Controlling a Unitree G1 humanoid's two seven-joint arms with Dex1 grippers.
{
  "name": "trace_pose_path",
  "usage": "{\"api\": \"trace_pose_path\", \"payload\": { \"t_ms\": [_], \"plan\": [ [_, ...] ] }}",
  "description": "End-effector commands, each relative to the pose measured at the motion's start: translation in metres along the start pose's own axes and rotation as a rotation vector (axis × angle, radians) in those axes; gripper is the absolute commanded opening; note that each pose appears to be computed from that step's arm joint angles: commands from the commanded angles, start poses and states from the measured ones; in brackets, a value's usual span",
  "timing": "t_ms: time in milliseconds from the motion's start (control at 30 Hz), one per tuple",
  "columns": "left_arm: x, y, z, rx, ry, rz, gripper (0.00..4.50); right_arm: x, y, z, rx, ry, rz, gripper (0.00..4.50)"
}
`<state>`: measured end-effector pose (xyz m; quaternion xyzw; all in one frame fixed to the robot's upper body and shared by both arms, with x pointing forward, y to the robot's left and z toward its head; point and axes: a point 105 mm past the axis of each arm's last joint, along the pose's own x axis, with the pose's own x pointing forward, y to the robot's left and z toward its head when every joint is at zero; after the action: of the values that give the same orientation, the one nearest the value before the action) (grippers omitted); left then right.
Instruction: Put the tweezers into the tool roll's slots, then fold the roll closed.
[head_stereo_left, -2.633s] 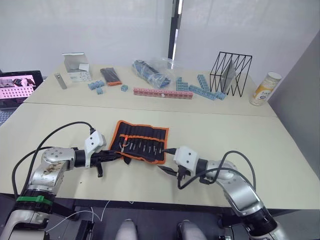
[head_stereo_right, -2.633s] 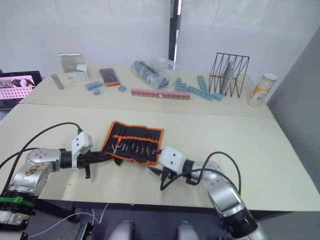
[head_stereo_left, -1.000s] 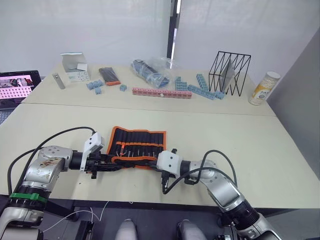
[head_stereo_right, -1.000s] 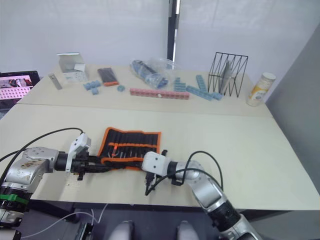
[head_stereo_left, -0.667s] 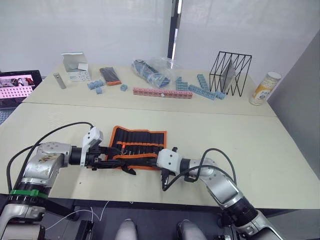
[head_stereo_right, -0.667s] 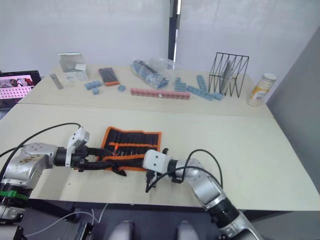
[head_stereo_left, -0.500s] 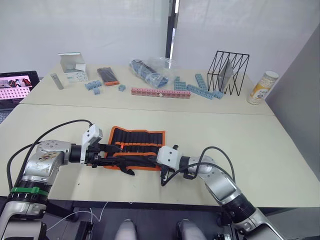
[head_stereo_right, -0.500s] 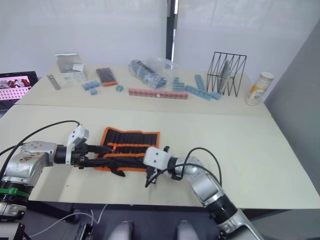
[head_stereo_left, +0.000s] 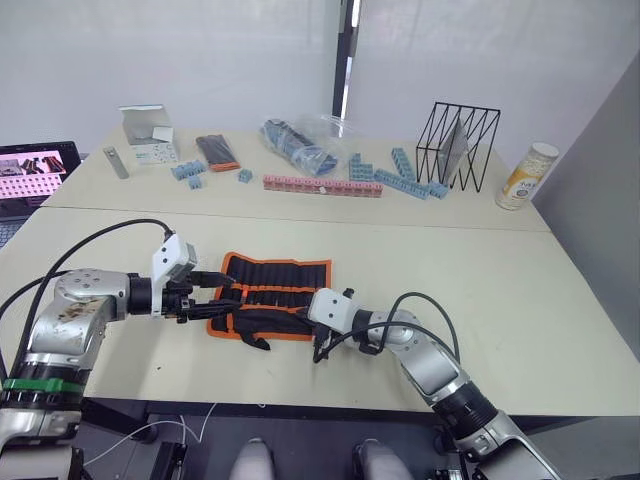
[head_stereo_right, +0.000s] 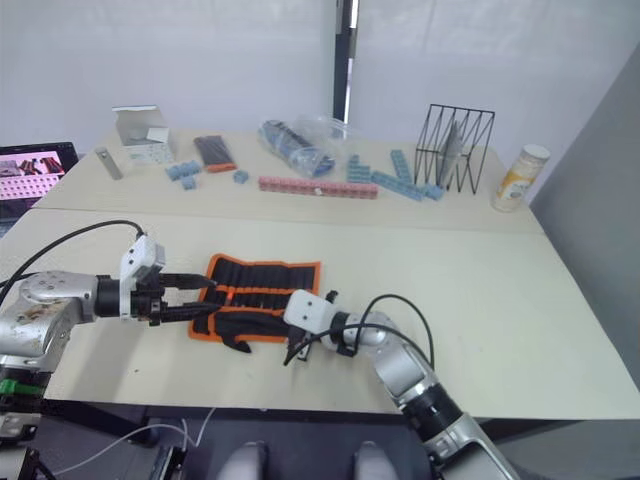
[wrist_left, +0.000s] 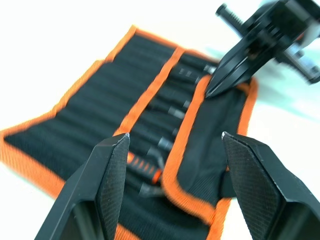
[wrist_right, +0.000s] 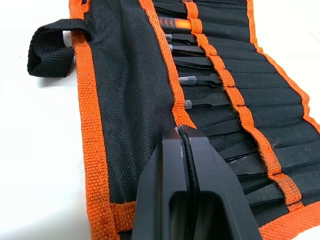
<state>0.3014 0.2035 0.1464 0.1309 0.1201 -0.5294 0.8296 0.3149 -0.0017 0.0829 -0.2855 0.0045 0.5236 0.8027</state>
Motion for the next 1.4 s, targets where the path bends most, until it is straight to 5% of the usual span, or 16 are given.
{"api": "trace_pose_path", "payload": {
  "t_ms": [33, 100, 233, 400, 767, 1067, 1233, 1400],
  "plan": [
    [0.007, -0.011, 0.007, 0.006, -0.066, -0.001, 3.15, -0.002, 0.000, -0.010, 0.000, 0.041, -0.011, 0.00],
    [0.014, -0.015, 0.000, -0.013, -0.091, 0.018, 2.89, -0.001, 0.002, -0.009, 0.002, 0.039, -0.006, 0.00],
    [0.025, -0.011, -0.003, -0.058, -0.150, 0.092, 1.64, -0.001, 0.004, -0.009, -0.001, 0.042, 0.001, 0.00],
    [0.031, -0.001, -0.023, -0.067, -0.108, 0.209, 0.02, -0.003, 0.006, -0.010, -0.001, 0.047, 0.009, 0.00],
    [0.051, -0.002, -0.056, -0.105, -0.061, 0.296, 0.02, -0.005, 0.001, 0.001, 0.008, 0.019, -0.048, 0.00],
    [0.055, -0.007, -0.060, -0.107, -0.050, 0.282, 0.02, 0.000, 0.011, 0.064, 0.049, -0.230, -0.090, 0.00],
    [0.054, -0.008, -0.057, -0.107, -0.044, 0.272, 0.02, 0.018, 0.017, 0.056, 0.083, -0.198, -0.191, 0.00],
    [0.048, -0.010, -0.059, -0.105, -0.024, 0.261, 0.02, 0.031, 0.034, 0.020, 0.110, -0.066, -0.243, 0.00]
  ]
}}
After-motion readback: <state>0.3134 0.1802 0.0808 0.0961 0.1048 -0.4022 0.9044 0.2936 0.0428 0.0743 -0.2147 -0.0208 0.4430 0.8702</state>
